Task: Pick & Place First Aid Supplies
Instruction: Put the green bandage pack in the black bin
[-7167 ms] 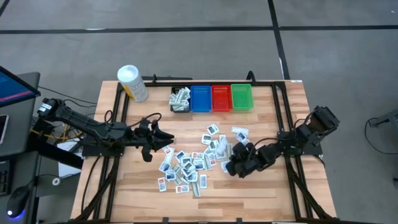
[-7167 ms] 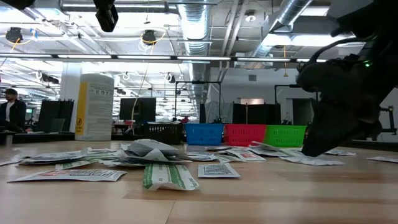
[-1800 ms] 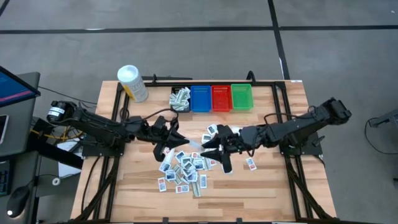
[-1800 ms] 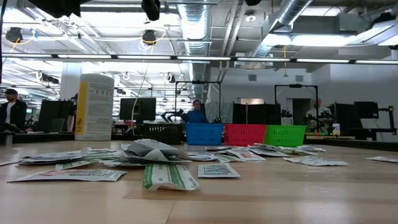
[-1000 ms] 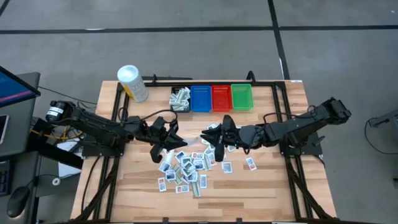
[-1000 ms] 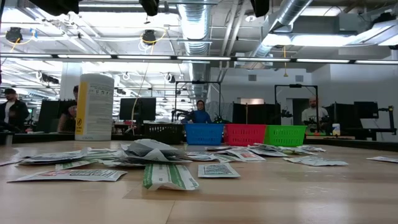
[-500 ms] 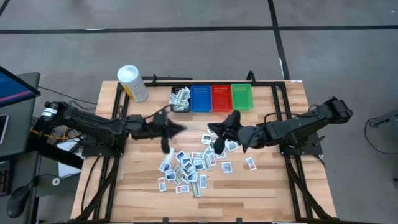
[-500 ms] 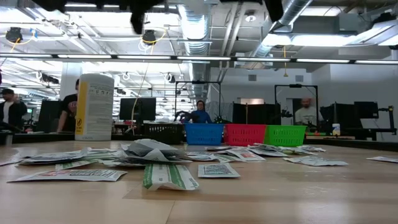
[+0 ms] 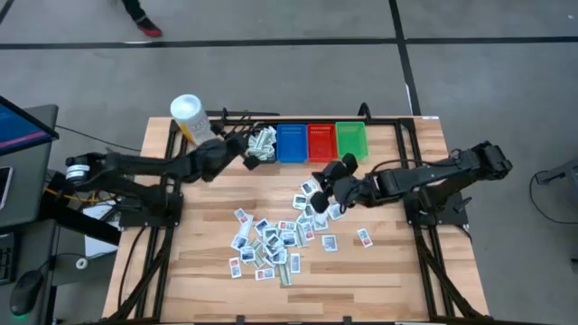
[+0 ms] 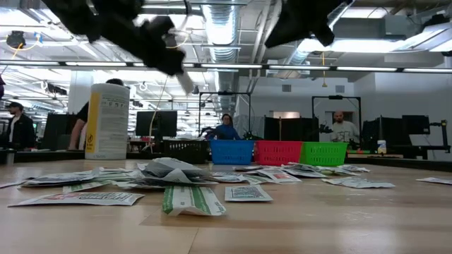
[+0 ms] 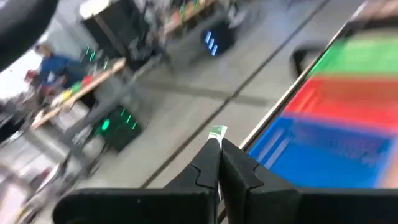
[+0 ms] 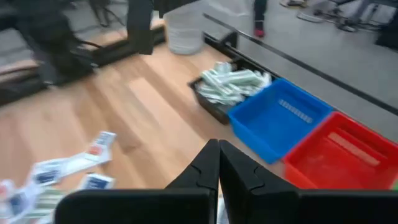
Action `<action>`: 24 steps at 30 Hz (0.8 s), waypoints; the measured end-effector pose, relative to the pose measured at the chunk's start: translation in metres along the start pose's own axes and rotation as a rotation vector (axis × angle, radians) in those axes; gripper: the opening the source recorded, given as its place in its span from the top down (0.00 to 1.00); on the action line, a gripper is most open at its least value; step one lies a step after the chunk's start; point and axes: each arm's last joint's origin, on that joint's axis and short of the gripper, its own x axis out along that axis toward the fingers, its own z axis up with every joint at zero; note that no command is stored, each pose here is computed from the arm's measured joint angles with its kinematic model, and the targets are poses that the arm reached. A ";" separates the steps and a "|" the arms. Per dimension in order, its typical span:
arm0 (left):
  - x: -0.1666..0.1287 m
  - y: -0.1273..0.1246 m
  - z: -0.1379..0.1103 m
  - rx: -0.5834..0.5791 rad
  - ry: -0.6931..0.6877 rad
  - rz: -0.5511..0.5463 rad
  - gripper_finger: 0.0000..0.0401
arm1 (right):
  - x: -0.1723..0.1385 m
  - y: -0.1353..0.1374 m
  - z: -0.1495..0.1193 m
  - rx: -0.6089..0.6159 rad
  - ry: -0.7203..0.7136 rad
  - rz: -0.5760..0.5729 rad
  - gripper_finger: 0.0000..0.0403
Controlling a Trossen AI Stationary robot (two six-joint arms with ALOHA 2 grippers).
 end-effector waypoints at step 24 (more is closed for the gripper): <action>0.063 -0.027 -0.064 0.015 0.161 -0.205 0.98 | 0.028 -0.036 0.014 -0.062 0.044 -0.081 1.00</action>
